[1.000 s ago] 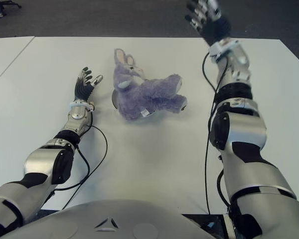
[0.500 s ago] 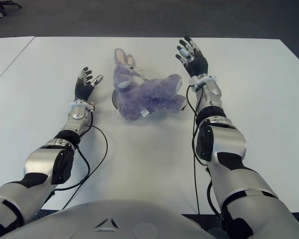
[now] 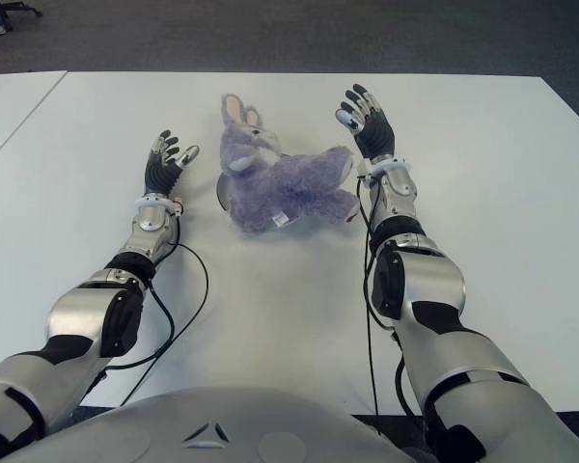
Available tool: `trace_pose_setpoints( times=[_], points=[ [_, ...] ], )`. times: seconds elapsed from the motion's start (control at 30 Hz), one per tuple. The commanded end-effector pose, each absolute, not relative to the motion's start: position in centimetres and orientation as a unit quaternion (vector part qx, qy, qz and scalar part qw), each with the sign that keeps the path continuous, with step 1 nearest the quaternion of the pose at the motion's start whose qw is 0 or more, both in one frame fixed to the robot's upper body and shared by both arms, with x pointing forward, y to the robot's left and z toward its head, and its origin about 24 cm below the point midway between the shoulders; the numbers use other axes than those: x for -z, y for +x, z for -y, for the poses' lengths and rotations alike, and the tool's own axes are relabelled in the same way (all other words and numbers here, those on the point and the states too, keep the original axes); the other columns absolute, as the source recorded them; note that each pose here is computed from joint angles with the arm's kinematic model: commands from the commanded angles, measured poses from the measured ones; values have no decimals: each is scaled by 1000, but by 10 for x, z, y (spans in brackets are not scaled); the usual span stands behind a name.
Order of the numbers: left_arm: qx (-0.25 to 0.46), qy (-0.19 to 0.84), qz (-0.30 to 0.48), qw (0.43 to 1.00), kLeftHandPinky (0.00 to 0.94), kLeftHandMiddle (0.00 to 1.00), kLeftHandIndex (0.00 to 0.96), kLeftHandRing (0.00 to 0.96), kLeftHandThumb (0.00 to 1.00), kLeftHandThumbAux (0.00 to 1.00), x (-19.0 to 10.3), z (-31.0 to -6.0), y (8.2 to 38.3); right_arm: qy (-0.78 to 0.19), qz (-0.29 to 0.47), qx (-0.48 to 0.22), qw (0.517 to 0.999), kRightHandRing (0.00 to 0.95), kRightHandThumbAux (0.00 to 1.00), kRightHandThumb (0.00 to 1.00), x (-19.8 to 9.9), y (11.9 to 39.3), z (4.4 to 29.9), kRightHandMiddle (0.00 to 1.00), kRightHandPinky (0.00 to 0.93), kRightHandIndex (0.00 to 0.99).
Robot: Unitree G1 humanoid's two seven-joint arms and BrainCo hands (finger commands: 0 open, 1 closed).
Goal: Put the doll into the plate.
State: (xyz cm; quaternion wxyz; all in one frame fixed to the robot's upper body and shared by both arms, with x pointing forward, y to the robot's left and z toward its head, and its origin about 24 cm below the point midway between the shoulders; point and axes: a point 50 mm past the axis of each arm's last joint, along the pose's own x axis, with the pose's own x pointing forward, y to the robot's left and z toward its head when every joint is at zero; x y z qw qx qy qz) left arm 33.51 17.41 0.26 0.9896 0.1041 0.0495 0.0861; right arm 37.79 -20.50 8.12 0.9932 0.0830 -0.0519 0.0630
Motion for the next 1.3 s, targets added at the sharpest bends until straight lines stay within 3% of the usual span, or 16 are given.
trace_pose_setpoints(
  times=[0.03, 1.3],
  points=[
    [-69, 88, -259, 959, 120, 137, 66, 134, 0, 536, 88, -165, 258, 80, 8, -42, 996, 88, 748, 0, -48, 362, 204, 103, 104, 100],
    [-74, 88, -261, 959, 129, 144, 67, 142, 0, 535, 89, -173, 256, 112, -57, 61, 990, 162, 740, 0, 27, 301, 211, 183, 160, 187]
  ],
)
